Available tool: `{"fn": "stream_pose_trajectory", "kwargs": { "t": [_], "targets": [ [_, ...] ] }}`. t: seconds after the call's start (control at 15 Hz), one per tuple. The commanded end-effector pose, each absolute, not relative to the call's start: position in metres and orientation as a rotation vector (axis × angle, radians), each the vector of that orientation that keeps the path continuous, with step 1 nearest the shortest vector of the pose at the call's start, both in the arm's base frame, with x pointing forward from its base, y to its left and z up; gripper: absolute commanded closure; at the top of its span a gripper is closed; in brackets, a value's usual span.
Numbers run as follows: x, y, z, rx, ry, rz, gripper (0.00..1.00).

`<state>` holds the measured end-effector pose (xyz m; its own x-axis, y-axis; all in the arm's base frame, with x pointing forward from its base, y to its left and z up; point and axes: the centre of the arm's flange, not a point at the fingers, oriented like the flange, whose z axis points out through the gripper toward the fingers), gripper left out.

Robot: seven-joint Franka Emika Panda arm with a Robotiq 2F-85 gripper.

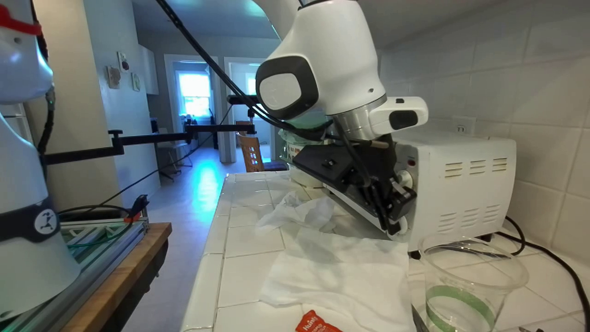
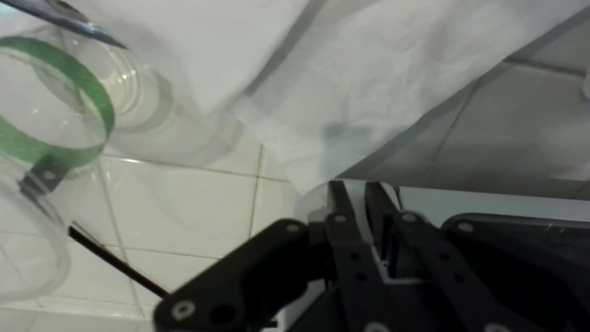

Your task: Turn the switch on the microwave

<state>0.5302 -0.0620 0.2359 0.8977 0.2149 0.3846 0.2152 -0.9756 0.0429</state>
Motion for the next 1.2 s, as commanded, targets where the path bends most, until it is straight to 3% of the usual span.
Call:
{"fn": "stream_pose_trajectory", "kwargs": {
  "t": [0.0,1.13],
  "targets": [
    [0.535,-0.065,0.233,-2.995,-0.363,-0.608,0.96],
    [0.530,-0.093,0.221,-2.628,-0.256,-0.545,0.96]
  ]
}}
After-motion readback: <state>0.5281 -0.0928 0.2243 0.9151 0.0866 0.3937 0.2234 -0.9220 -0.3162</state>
